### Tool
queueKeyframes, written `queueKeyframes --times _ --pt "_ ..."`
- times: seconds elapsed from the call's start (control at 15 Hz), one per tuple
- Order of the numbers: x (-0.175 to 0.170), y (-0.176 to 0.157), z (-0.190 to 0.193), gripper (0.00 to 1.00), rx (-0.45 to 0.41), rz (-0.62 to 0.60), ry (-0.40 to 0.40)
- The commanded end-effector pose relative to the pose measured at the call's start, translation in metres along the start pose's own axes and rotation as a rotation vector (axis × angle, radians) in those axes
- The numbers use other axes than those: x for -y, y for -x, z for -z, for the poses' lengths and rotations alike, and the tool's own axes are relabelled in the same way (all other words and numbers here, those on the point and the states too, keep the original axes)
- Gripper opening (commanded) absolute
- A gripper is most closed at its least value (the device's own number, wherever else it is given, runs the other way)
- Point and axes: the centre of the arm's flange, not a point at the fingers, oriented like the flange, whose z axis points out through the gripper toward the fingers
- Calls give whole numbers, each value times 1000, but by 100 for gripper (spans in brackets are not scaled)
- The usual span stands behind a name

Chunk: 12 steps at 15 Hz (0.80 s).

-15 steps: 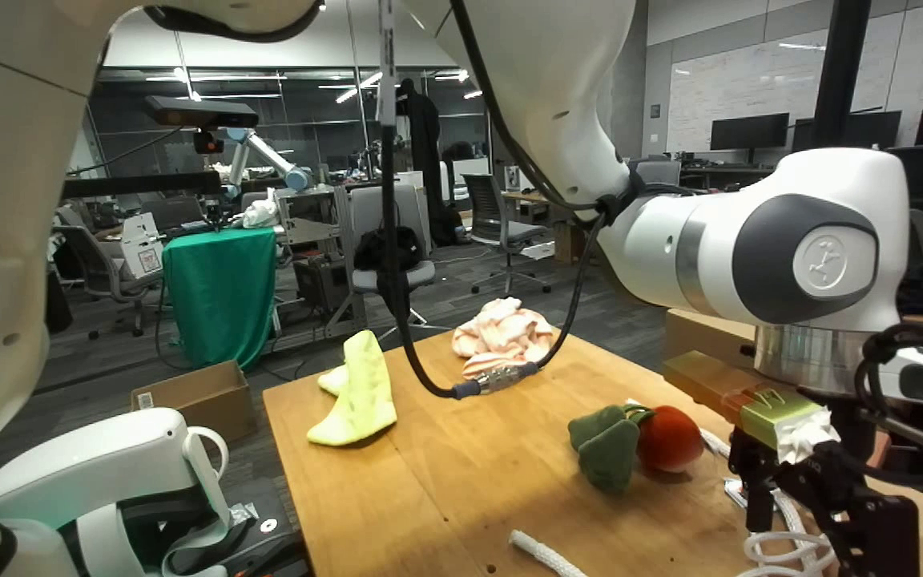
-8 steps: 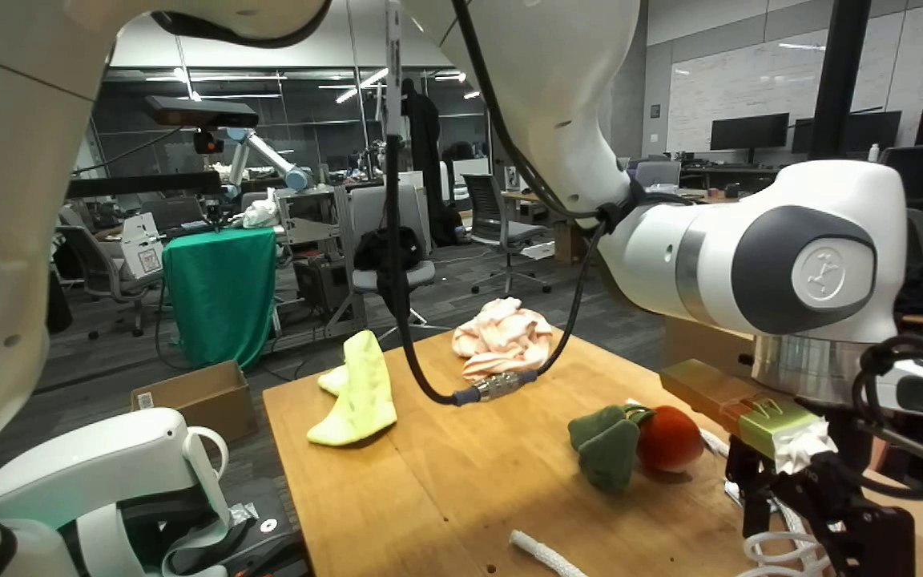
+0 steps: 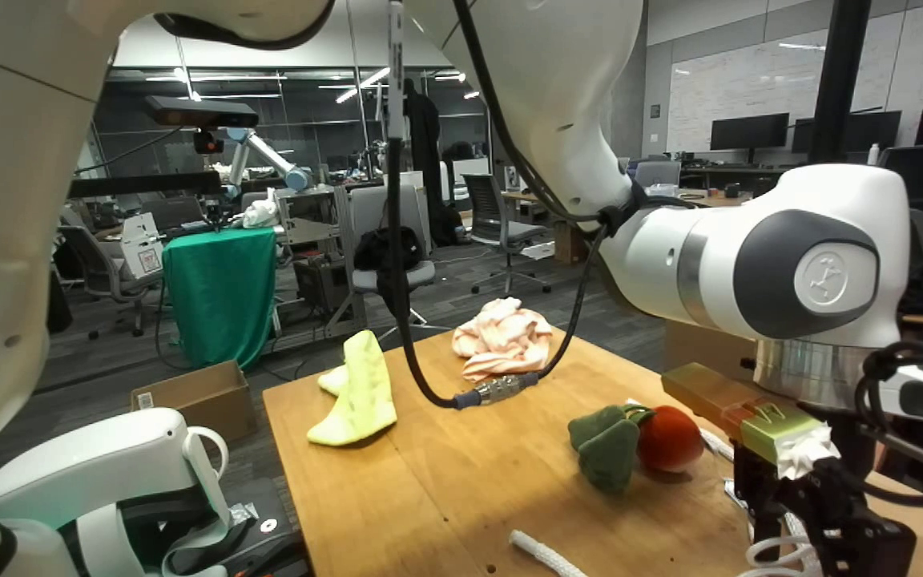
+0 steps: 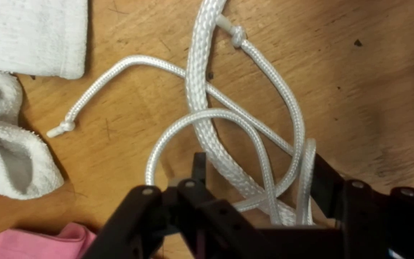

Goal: Move the peach shirt and green towel to the left then move the green towel towards you, then move the pink shirt to the right, then move the white towel to the right, move one rope towards you

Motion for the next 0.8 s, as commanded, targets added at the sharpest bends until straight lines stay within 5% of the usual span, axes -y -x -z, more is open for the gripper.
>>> queueKeyframes --times 0.0,0.27,0.4,0.73 --pt "-3 -5 3 42 -20 0 -4" --pt "-3 -4 3 12 -21 -2 -3" --pt "-3 -5 6 4 -23 -2 -1" --pt "-2 -4 20 3 -23 9 -12"
